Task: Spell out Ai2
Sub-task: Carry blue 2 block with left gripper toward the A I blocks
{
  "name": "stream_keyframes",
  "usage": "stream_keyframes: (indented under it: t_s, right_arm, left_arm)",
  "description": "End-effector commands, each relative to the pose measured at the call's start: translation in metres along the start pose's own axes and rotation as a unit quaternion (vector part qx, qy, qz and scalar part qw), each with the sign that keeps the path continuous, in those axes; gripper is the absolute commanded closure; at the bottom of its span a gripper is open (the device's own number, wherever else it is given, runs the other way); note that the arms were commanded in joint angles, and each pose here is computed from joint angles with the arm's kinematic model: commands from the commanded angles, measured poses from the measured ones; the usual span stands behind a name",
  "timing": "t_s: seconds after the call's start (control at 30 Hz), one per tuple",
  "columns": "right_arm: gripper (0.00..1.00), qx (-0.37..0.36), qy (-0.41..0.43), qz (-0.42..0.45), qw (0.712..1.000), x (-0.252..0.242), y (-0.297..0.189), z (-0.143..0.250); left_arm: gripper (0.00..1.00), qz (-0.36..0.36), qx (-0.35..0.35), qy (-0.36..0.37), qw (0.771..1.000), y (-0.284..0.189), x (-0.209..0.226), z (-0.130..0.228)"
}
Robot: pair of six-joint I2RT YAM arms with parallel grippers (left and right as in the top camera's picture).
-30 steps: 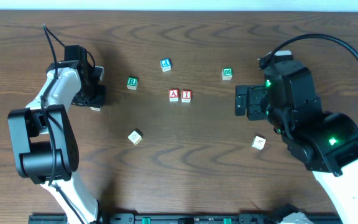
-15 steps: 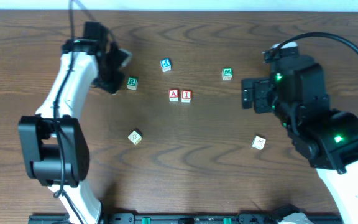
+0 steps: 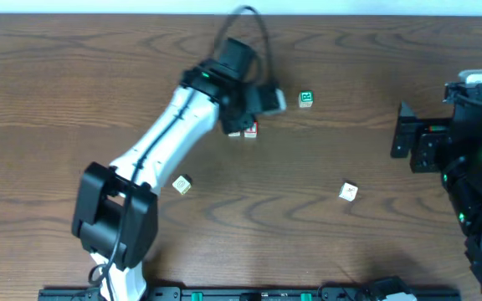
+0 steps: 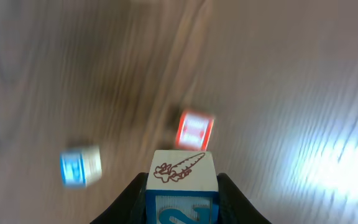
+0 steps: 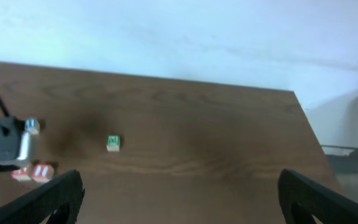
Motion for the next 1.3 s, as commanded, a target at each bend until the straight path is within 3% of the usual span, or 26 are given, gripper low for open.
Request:
stream_keyframes:
  t_s: [0.0, 0.17, 0.37, 0.63, 1.27]
  right_arm:
    - [0.01, 0.015, -0.012, 0.004, 1.000, -0.001, 0.005, 0.003]
    - [0.01, 0.024, -0.014, -0.006, 1.000, 0.001, 0.005, 0.005]
    - [0.01, 0.028, -0.014, -0.006, 0.999, 0.000, 0.002, 0.008]
    - [0.01, 0.015, -0.011, -0.009, 1.000, -0.002, -0.006, 0.006]
    - [0.01, 0.016, -0.015, -0.008, 1.000, -0.002, -0.006, 0.006]
  left_arm:
    - [0.94, -0.022, -0.027, 0.093, 0.995, -0.011, -0.001, -0.027]
    - [0.94, -0.037, -0.044, 0.162, 0.985, -0.006, -0.001, -0.042]
    - [0.94, -0.014, -0.032, 0.179, 0.983, 0.030, -0.001, -0.032]
    - [0.94, 0.021, -0.019, 0.172, 0.985, 0.077, -0.008, -0.020]
    - [0.94, 0.039, -0.012, 0.120, 0.992, 0.103, -0.012, -0.013]
Point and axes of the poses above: each gripper's point midway between its finger pads, its own y axis out along the fingers, its own x axis along the line the jaws close on, z = x × y, the point moved 8 cm from there along -y, back along the fingers, and after that the axes turned 12 degrees about y, right-handed, at the moved point
